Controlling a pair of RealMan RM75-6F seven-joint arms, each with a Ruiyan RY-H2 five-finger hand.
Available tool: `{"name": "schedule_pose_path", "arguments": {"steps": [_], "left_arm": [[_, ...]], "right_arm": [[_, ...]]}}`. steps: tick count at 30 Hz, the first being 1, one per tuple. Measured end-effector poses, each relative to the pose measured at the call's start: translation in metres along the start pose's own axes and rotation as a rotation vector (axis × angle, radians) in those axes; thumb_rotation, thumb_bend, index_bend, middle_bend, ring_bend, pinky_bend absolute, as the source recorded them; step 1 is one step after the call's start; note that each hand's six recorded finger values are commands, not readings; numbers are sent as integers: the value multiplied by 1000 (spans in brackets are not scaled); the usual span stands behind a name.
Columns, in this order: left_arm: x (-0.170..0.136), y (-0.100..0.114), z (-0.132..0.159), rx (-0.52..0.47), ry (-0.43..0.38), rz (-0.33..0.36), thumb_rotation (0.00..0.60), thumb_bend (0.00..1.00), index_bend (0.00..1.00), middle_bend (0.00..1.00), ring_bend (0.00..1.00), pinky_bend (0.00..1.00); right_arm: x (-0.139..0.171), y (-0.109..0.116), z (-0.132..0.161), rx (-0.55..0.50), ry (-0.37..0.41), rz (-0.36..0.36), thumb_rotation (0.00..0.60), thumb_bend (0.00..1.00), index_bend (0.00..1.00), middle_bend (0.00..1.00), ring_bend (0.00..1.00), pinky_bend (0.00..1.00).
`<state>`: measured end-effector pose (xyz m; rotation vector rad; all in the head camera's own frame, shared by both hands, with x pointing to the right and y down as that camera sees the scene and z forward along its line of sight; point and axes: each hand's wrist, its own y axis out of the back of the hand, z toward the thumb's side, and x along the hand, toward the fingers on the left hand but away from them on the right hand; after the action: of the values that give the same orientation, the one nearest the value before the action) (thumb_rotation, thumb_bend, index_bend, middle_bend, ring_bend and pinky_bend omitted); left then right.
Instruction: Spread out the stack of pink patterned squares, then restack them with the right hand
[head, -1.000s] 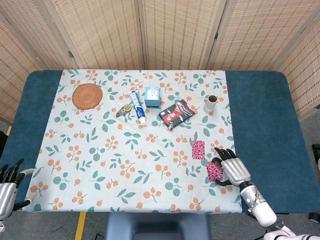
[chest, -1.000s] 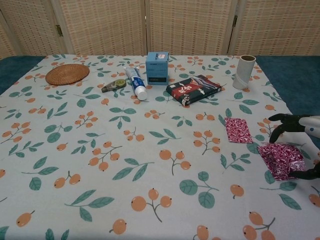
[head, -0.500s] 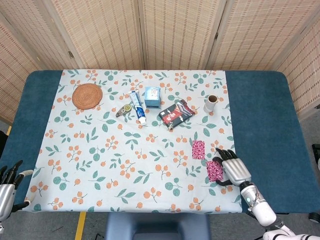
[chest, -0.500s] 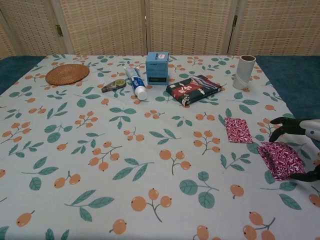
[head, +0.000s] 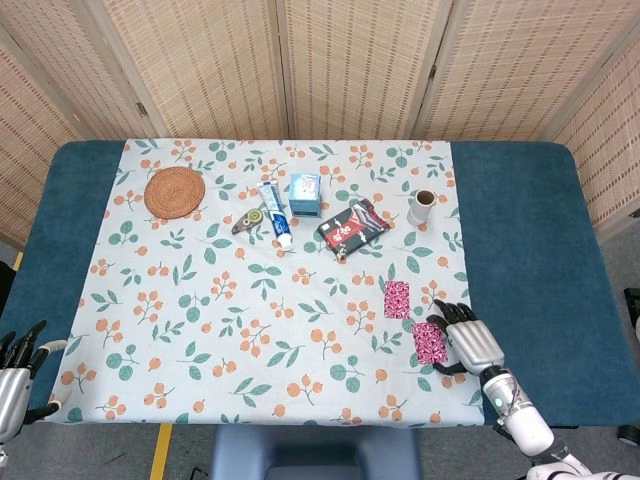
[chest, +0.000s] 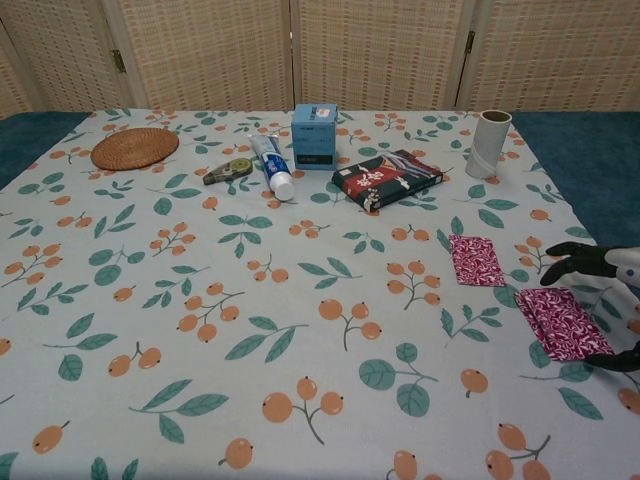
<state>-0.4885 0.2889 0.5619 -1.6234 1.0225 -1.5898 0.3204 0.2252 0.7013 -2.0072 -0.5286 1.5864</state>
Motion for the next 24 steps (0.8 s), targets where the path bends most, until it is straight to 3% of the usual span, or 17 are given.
{"name": "schedule_pose_path", "arguments": {"steps": [8, 15, 24], "left_arm": [[0, 0, 0, -3, -1, 0, 600, 281, 292, 83, 157, 0], [0, 1, 0, -5, -8, 5, 600, 281, 292, 84, 158, 0], [-7, 3, -3, -12, 2, 13, 600, 282, 292, 89, 165, 0]], "right_arm": [[1, 3, 1, -3, 3, -6, 516, 262, 136, 38, 0, 0], [-6, 30, 16, -60, 33, -65, 515, 261, 136, 38, 0, 0], [-31, 44, 27, -80, -1, -63, 515, 262, 136, 38, 0, 0]]}}
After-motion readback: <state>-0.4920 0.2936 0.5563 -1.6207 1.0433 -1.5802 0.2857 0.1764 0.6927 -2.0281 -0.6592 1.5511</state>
